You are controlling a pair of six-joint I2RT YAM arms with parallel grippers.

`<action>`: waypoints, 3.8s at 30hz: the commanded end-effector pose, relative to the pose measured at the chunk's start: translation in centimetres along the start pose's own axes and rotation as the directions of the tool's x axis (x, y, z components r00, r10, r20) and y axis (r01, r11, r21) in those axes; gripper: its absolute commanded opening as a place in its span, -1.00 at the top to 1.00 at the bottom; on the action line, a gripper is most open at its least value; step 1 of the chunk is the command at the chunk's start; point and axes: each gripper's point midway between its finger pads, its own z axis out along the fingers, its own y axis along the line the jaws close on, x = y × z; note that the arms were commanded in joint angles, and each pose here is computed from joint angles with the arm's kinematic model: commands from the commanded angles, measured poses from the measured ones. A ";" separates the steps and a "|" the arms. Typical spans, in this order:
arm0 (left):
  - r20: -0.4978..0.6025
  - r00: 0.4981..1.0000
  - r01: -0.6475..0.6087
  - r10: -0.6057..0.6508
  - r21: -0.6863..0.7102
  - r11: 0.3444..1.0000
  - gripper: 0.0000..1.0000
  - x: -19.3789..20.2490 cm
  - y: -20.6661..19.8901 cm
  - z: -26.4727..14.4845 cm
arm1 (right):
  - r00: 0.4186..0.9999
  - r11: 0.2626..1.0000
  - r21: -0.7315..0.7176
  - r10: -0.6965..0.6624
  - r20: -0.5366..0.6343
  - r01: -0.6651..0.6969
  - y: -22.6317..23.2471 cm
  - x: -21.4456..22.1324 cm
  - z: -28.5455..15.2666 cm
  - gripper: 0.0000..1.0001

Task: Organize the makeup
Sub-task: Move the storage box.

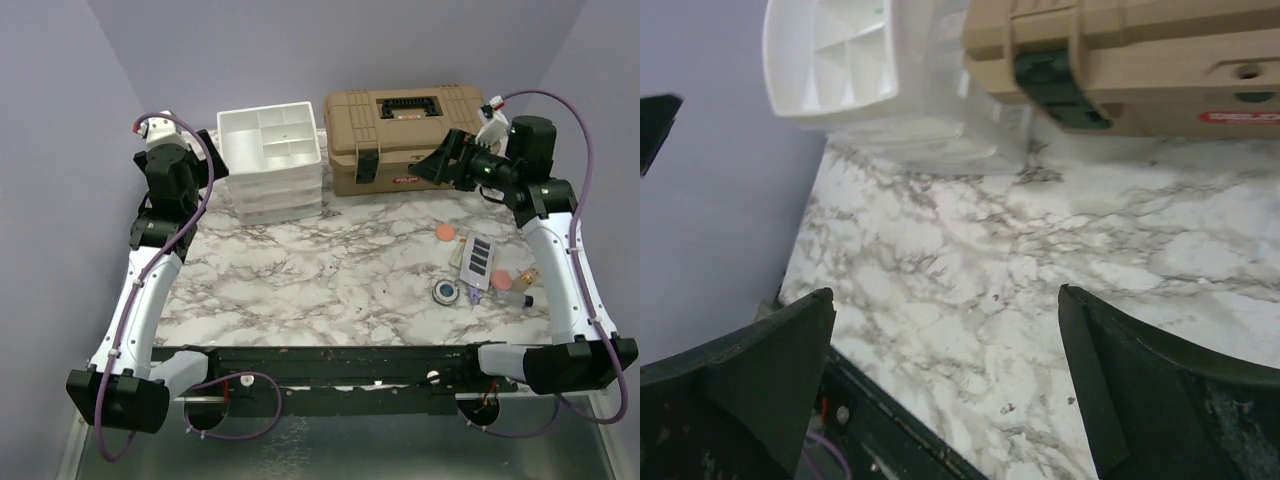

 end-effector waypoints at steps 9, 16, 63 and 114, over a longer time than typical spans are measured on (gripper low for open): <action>-0.027 0.993 0.121 -0.118 0.115 0.986 -0.98 -1.6 -2.0 -3.4 | 0.981 0.986 -0.158 -0.087 -0.175 0.059 8.6 3.4 5.0 -1.00; 0.014 0.995 0.098 -0.098 0.002 0.995 -0.98 -2.6 0.4 -4.0 | 0.974 0.986 -0.153 -0.090 -0.208 0.058 10.8 4.5 8.0 -1.00; -0.164 0.961 0.247 -0.222 0.154 0.957 -0.98 0.8 -3.4 6.1 | 0.979 0.957 -0.277 -0.135 -0.151 0.089 12.6 3.0 28.5 -1.00; -0.560 0.792 0.560 -0.245 0.505 0.656 -0.71 10.5 -9.4 -13.0 | 0.945 0.983 -0.183 -0.076 -0.319 0.017 10.3 12.2 18.2 -1.00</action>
